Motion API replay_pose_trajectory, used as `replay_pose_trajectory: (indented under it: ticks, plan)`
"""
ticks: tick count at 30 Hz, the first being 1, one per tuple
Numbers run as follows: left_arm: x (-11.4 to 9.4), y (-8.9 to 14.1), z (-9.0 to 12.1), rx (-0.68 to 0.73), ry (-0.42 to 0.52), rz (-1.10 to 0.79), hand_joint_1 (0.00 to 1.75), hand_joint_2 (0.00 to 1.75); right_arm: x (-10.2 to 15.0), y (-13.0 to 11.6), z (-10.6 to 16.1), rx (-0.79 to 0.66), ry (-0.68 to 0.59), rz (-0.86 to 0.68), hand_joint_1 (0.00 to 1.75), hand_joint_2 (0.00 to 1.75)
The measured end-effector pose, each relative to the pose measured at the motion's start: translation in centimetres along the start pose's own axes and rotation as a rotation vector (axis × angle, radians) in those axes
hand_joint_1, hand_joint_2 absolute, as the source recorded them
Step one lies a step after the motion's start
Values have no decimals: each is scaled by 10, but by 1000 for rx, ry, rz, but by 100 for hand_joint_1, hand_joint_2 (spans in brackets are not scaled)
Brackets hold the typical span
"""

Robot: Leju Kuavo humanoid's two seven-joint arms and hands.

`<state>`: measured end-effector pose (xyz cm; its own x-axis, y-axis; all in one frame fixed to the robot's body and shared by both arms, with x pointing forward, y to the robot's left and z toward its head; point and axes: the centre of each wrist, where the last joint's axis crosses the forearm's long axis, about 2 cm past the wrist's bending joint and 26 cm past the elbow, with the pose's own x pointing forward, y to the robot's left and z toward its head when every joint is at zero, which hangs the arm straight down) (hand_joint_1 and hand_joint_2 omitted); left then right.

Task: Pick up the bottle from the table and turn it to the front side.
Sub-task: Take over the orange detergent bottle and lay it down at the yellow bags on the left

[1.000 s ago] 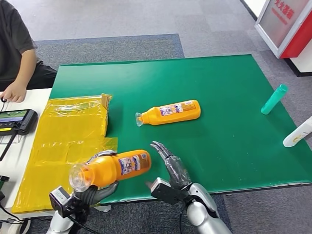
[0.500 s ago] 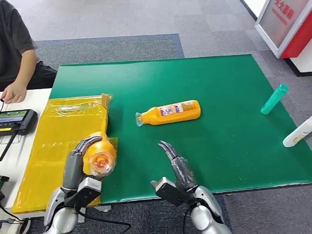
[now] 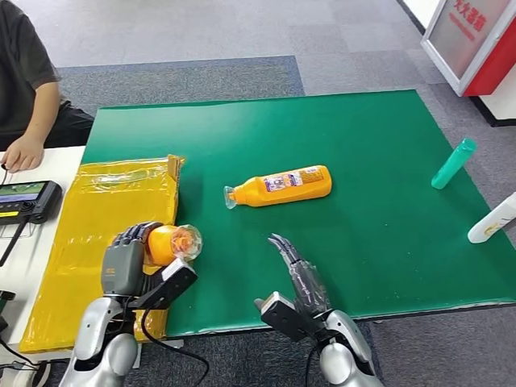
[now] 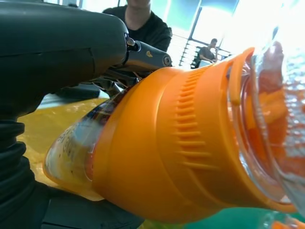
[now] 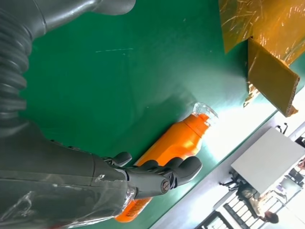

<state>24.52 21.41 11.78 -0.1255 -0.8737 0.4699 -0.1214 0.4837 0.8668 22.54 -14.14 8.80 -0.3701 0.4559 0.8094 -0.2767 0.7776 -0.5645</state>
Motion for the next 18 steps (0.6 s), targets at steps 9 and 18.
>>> replay_pose_trajectory:
  ticks: [9,18]
  plan:
    - [-9,-1,-17,-54,67,-118,175,175,1,0,-1,0,6,-7,0,175]
    - [-38,-4,-43,-159,115,-355,143,175,1,0,-5,7,4,-9,0,175]
